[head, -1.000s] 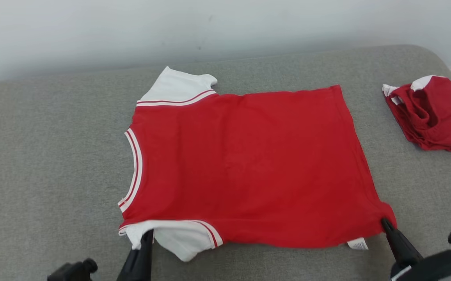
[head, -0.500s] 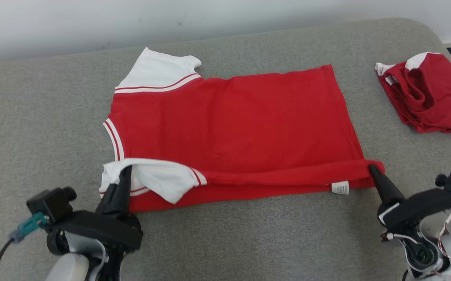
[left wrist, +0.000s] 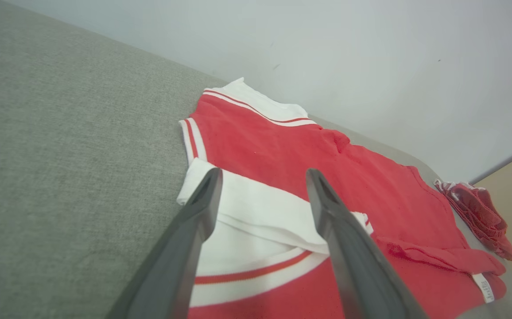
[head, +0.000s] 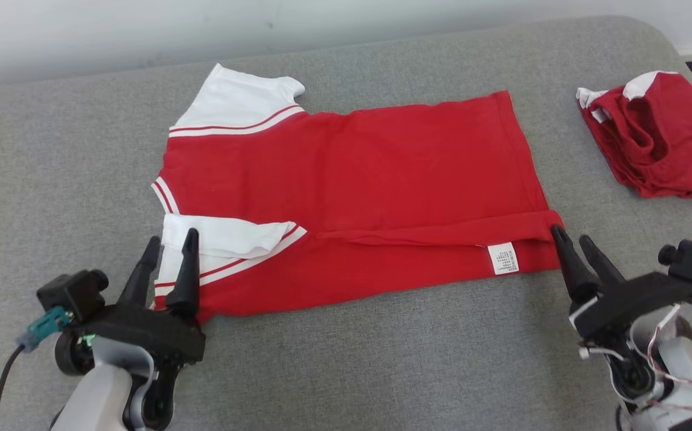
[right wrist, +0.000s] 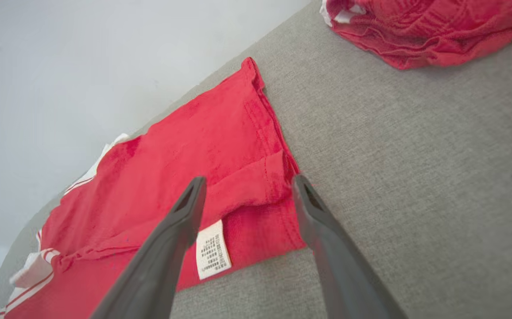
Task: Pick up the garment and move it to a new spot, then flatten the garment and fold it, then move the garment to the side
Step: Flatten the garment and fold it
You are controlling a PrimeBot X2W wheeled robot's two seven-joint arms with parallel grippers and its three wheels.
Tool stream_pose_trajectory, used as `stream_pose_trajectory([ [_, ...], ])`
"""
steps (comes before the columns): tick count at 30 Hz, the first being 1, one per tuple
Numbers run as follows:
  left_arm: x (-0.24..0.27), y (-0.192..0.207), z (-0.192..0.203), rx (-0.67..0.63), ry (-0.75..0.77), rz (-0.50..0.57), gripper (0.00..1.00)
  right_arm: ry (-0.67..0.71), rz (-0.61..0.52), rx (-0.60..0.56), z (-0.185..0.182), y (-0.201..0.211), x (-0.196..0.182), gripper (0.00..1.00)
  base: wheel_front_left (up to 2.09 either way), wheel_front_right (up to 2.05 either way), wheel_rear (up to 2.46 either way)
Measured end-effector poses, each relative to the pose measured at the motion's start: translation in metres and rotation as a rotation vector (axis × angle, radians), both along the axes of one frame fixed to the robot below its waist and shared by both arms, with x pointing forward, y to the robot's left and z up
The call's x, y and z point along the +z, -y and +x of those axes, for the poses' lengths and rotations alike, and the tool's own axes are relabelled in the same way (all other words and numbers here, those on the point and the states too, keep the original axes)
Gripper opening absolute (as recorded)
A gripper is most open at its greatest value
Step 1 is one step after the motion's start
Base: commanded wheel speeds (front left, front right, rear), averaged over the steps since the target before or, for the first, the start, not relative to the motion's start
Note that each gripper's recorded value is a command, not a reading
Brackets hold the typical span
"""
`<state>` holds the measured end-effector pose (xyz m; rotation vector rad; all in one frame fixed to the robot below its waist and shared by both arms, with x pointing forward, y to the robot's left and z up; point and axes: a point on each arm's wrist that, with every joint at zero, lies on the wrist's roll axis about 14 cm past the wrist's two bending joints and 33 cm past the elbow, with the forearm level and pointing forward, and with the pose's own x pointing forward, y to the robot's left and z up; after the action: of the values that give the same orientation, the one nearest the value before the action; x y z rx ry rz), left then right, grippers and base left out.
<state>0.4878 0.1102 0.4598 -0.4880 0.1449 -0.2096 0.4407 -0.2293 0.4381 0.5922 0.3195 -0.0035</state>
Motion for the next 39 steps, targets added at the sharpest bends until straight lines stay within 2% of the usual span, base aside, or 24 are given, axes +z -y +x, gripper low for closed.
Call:
stream_pose_trajectory([
  [4, -0.011, -0.008, -0.015, 0.012, -0.018, 0.037, 1.00, 0.007, -0.142, 0.055, -0.011, 0.006, -0.004, 1.00, 0.00, 0.00, 0.00],
  [9, -0.035, -0.009, -0.042, -0.011, -0.076, 0.107, 1.00, 0.002, -0.231, 0.083, -0.018, 0.011, -0.012, 1.00, 0.00, 0.00, 0.00],
  [17, -0.057, -0.020, -0.053, -0.018, -0.125, 0.238, 1.00, -0.034, -0.270, 0.112, -0.013, 0.005, -0.029, 1.00, 0.00, 0.00, 0.00],
  [26, -0.065, -0.019, -0.052, -0.001, -0.163, 0.208, 1.00, -0.099, -0.293, 0.119, -0.008, 0.003, -0.054, 1.00, 0.00, 0.00, 0.00],
  [27, -0.066, -0.019, -0.052, 0.003, -0.169, 0.191, 0.99, -0.102, -0.291, 0.118, -0.007, 0.002, -0.055, 0.84, 0.00, 0.00, 0.00],
  [28, -0.066, -0.019, -0.052, 0.004, -0.172, 0.189, 0.70, -0.102, -0.290, 0.119, -0.006, 0.001, -0.056, 0.39, 0.00, 0.00, 0.00],
  [29, -0.066, -0.018, -0.052, -0.003, -0.170, 0.189, 0.18, -0.100, -0.287, 0.119, -0.005, -0.001, -0.056, 0.00, 0.00, 0.00, 0.00],
  [30, -0.065, -0.017, -0.052, -0.004, -0.168, 0.189, 0.00, -0.098, -0.284, 0.117, -0.005, -0.002, -0.055, 0.00, 0.00, 0.00, 0.00],
  [39, -0.051, -0.026, -0.066, 0.033, -0.140, 0.167, 0.00, -0.074, -0.261, 0.118, -0.016, -0.011, -0.049, 0.00, 0.00, 0.00, 0.00],
])
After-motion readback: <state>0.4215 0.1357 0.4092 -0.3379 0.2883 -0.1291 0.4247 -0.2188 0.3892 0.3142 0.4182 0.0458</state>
